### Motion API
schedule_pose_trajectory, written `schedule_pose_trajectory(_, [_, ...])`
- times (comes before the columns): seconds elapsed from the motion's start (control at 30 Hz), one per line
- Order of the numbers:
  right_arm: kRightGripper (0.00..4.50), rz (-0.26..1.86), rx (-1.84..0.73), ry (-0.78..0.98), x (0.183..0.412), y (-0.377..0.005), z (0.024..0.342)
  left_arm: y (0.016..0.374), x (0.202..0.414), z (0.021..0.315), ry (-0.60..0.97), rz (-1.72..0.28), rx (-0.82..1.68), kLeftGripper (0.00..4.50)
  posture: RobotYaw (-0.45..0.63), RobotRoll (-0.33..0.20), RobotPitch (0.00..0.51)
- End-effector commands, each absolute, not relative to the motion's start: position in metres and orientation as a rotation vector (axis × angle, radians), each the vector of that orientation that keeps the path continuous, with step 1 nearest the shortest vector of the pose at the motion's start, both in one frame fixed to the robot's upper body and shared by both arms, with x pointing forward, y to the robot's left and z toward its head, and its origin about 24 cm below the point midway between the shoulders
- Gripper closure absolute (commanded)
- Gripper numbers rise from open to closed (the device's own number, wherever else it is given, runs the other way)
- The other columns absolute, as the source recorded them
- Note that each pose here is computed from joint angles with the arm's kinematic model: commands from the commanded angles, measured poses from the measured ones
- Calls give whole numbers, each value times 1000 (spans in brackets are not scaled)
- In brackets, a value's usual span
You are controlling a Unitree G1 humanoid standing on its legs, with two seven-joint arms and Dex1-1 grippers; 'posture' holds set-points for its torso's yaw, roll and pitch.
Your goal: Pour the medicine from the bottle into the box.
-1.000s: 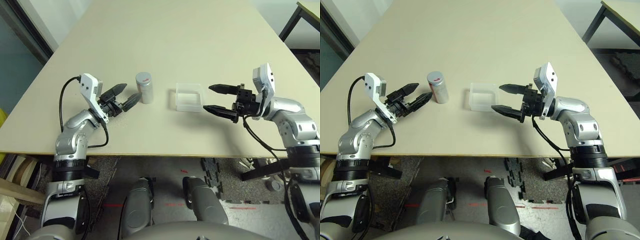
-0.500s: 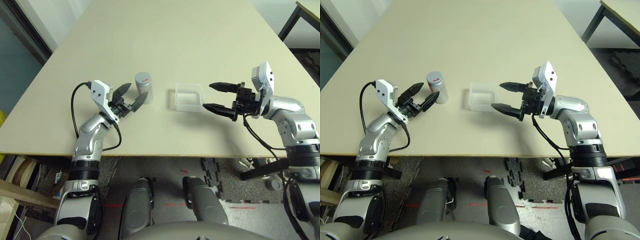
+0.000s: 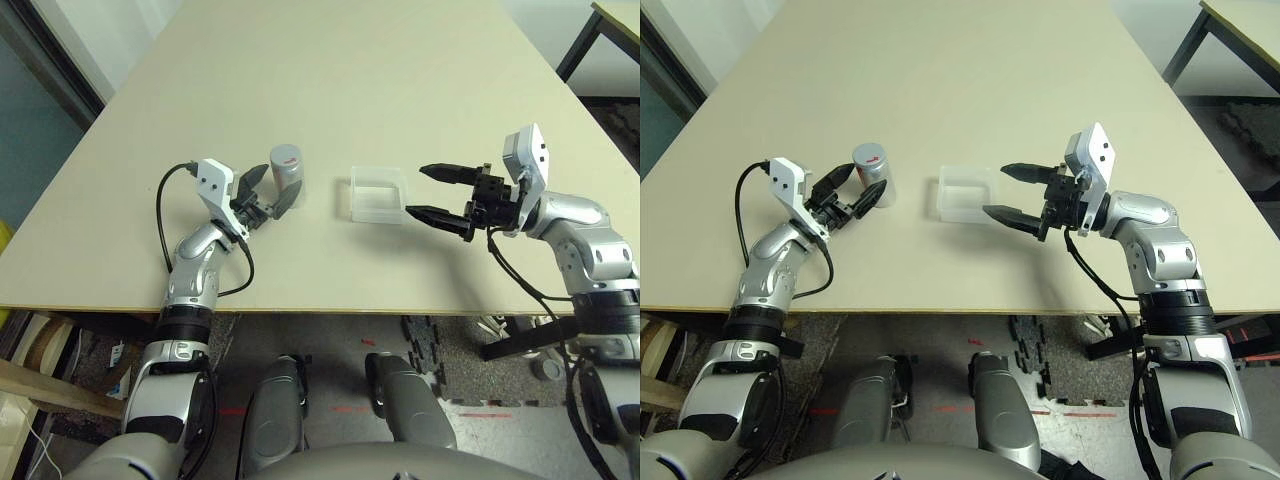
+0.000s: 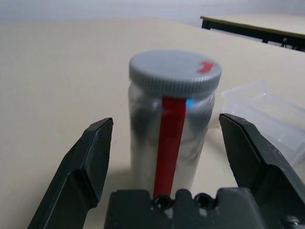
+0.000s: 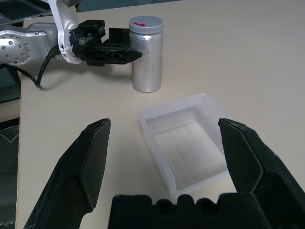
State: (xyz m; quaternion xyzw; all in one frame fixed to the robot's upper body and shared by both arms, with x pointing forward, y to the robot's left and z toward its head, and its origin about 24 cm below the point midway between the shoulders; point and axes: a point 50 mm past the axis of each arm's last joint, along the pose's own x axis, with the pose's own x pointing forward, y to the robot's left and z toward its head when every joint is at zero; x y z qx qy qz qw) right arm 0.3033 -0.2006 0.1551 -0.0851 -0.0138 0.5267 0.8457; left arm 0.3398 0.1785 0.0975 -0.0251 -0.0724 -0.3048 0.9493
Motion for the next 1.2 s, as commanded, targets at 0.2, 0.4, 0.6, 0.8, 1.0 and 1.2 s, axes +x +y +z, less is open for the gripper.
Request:
schedule_pose_trajectory(0.2, [0, 1102, -202, -34, 298, -203, 154, 170, 350, 94, -134, -640, -27, 34, -264, 0, 141])
schedule_pose_trajectory(0.4, [0, 1098, -208, -32, 298, -205, 153, 167, 358, 95, -133, -629, -32, 34, -274, 0, 145])
schedule_pose_trajectory(0.6, [0, 1096, -212, -31, 297, -205, 153, 165, 363, 96, -139, -623, -21, 34, -282, 0, 148])
schedule_pose_trajectory(0.8, [0, 1096, -211, -31, 297, -203, 151, 166, 366, 98, -142, -613, -5, 596, -284, 0, 150])
schedule_pose_trajectory(1.0, [0, 1096, -212, -33, 297, -203, 151, 168, 366, 96, -129, -619, 1, 1872, -283, 0, 154])
schedule_pose_trajectory(1.2, [0, 1095, -209, -42, 299, -201, 153, 169, 366, 95, -121, -618, -3, 1872, -283, 0, 156])
